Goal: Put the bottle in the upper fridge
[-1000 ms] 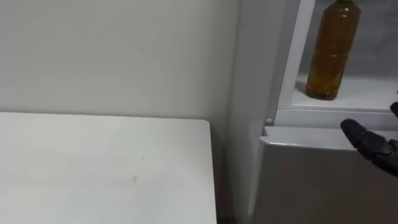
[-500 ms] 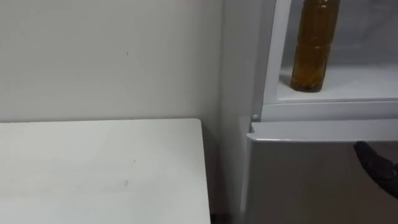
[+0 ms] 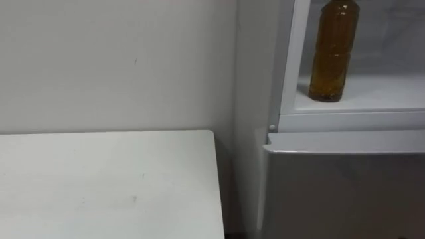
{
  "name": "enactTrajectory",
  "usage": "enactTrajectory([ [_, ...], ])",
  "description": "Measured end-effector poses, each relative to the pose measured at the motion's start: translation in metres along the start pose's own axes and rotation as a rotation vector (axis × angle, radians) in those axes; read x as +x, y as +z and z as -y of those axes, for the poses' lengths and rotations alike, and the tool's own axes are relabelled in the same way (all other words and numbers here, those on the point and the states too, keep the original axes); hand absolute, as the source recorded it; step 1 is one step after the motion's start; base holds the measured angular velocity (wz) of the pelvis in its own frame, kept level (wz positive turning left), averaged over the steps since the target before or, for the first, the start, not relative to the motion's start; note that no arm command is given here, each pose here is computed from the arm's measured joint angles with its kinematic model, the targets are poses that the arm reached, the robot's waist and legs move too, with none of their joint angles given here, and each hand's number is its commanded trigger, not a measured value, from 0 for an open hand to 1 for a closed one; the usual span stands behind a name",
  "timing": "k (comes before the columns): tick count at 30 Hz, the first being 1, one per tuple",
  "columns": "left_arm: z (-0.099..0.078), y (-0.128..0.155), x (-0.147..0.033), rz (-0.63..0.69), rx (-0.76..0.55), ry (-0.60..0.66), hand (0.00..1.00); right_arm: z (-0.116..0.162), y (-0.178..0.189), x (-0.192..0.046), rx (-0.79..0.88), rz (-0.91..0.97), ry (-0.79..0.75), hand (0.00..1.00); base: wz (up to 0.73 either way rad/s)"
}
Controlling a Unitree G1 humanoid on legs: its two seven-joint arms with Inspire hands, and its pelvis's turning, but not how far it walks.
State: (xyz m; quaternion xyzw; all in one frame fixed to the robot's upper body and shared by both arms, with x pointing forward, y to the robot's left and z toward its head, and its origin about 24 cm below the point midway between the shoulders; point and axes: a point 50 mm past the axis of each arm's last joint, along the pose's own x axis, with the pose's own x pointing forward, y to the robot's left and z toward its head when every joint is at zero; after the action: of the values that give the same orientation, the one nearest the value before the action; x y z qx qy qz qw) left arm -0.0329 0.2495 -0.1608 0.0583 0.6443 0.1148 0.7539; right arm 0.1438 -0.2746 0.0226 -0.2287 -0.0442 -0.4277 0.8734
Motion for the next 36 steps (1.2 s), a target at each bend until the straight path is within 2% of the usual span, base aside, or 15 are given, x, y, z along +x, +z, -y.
enactTrajectory([
  [4,0.003,0.002,0.000,0.018,-0.003,0.014,0.00,0.001,-0.041,-0.020,-0.051,-0.207,-0.022,0.00,-0.04],
  [11,0.007,-0.002,-0.001,0.009,-0.014,0.030,0.00,0.010,-0.082,-0.049,-0.118,-0.444,-0.022,0.00,0.00],
  [18,0.005,-0.005,-0.002,0.000,-0.013,0.054,0.00,0.035,-0.126,-0.091,-0.340,-0.659,0.003,0.00,0.00],
  [21,0.006,-0.004,-0.001,0.008,-0.021,0.061,0.00,0.043,-0.135,-0.104,-0.342,-0.766,-0.042,0.00,0.00],
  [28,0.007,-0.002,-0.001,0.016,-0.024,0.059,0.00,0.047,-0.144,-0.109,-0.231,-0.928,-0.153,0.00,0.00],
  [36,0.007,-0.002,-0.001,0.017,-0.024,0.059,0.00,0.047,-0.145,-0.109,-0.190,-0.959,-0.176,0.00,0.00],
])
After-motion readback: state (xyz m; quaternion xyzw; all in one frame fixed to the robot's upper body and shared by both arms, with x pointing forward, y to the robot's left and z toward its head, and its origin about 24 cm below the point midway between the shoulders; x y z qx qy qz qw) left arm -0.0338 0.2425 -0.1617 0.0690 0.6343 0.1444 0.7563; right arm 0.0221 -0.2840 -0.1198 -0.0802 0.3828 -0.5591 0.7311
